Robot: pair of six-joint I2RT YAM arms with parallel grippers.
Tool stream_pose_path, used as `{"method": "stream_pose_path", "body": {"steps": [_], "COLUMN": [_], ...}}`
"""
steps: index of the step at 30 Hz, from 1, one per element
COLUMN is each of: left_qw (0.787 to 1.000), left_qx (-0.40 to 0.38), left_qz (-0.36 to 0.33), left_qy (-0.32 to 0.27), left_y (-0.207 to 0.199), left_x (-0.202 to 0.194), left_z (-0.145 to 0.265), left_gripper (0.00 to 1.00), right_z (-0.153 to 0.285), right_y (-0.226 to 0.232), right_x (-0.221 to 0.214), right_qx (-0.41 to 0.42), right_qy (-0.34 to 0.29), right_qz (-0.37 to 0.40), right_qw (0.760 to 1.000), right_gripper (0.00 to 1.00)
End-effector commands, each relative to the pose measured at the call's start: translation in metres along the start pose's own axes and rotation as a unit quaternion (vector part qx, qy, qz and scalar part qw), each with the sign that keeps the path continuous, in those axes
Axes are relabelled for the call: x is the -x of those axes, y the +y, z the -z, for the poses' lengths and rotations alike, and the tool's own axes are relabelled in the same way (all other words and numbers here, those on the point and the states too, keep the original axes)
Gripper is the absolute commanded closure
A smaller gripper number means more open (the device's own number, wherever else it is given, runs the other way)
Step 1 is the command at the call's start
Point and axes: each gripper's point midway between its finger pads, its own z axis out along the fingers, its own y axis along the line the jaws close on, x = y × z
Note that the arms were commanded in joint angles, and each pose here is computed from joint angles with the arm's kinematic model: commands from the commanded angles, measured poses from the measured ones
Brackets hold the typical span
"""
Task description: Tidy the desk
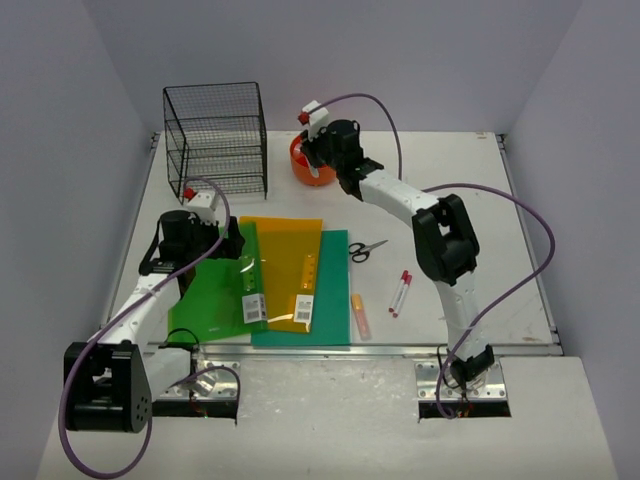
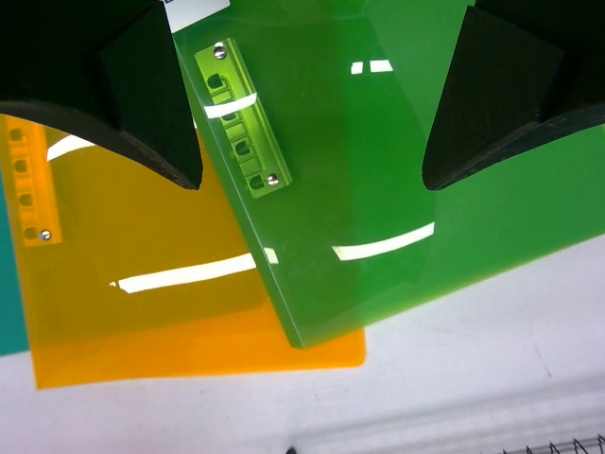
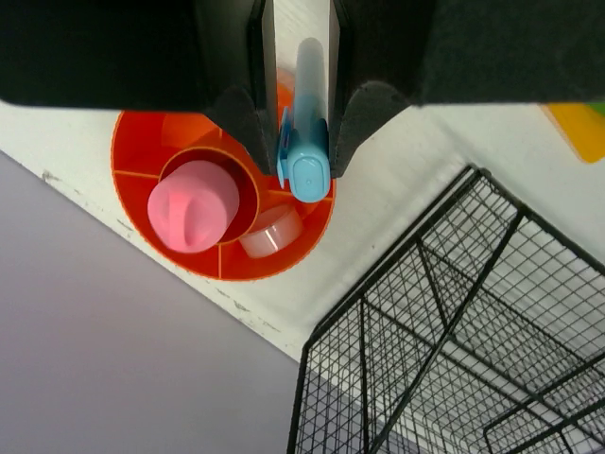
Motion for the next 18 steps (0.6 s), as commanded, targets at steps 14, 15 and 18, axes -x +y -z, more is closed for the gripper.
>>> {"method": "stream_pose_path", "body": {"steps": [14, 15, 18], "left_qw": [0.999, 0.999, 0.999], "left_qx": [0.025, 0.026, 0.028], "left_qz": [0.021, 0.020, 0.016], "left_qy": [-0.002, -0.002, -0.007], "left_y": [0.006, 0.007, 0.007], "left_x": [0.026, 0.026, 0.032], "left_z": [0.011, 0.011, 0.012], "left_gripper": [0.00, 0.00, 0.00], "right_z": [0.037, 0.038, 0.036], "right_y": [-0.018, -0.017, -0.018], "right_x": [0.077, 0.082, 0.091], "right_qx": [-0.002, 0.001, 0.006], "right_qy": [-0.131, -0.136, -0.150], "right_qz": [-0.001, -0.001, 0.001], "right_qw": [0.991, 0.991, 0.989], "right_gripper": [1.00, 1.00, 1.00]}}
